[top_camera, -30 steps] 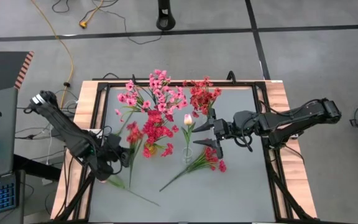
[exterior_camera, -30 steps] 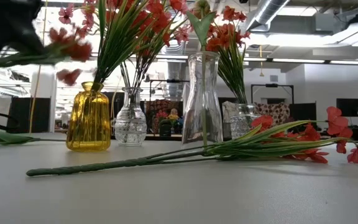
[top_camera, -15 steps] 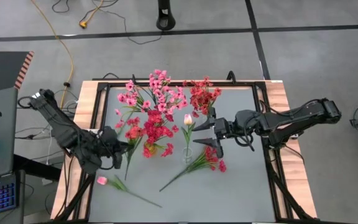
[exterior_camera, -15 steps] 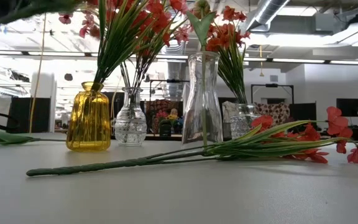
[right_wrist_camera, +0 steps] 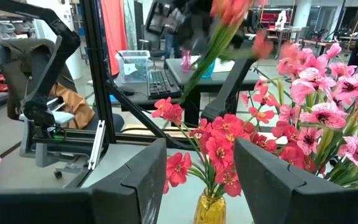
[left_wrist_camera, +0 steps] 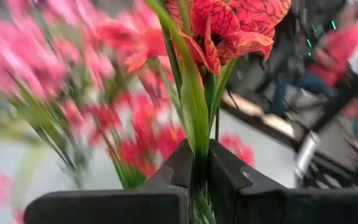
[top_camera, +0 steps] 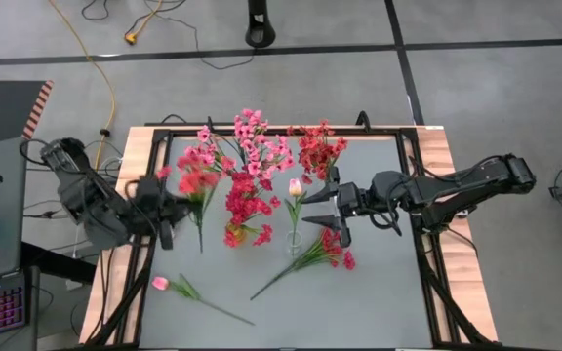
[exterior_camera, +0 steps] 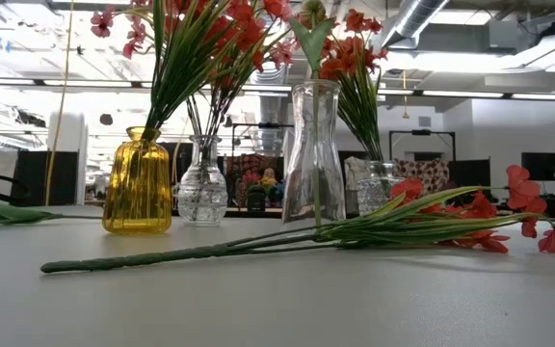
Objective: Sort flowers into vase by color
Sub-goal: Put the orange flowers into the top right transparent vase
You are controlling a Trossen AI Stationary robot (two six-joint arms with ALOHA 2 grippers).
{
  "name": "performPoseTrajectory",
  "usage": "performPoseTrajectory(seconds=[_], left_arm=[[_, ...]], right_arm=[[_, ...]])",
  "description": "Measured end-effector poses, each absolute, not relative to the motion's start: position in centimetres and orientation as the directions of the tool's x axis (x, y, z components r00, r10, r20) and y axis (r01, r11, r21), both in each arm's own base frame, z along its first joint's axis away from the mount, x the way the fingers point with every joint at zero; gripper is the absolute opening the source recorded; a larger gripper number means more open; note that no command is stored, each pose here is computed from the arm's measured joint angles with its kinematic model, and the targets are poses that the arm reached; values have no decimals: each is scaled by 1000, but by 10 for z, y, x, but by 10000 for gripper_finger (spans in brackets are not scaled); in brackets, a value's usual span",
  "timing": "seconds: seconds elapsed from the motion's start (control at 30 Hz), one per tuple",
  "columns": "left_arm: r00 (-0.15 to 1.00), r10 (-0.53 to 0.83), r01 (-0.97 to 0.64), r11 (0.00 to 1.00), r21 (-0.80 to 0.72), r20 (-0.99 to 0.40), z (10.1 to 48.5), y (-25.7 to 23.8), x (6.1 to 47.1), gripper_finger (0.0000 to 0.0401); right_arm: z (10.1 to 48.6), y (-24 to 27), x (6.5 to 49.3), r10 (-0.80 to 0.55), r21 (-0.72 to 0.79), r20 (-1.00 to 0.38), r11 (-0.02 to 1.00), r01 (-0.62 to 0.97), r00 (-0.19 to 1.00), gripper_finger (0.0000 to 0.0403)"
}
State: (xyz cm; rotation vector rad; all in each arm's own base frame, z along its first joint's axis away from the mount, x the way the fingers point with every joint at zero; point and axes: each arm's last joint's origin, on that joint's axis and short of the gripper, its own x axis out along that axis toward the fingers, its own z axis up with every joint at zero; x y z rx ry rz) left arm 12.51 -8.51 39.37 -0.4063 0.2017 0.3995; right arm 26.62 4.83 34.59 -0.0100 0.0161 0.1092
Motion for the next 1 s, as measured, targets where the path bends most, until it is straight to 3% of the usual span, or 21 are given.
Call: performPoseTrajectory(seconds=[0.3,0.47,0.8,1.0], left_arm=[[887,451,-462,856,-232,-100,422,-86,138,17],[912,409,-407,896,-180,-26,434,-92,164,18],[945,292,-277,954,-115,147,450,-83,196,18],[958,246,-230,966,-115,148,443,-73,222,18]], right_arm=[[351,47,276,96,-27,105,995,-94,990,214],[351,44,288,76,-67,197,996,-63,977,214],[348,40,298,60,-65,250,997,-45,966,214],[351,38,297,53,-61,283,997,-37,958,214]])
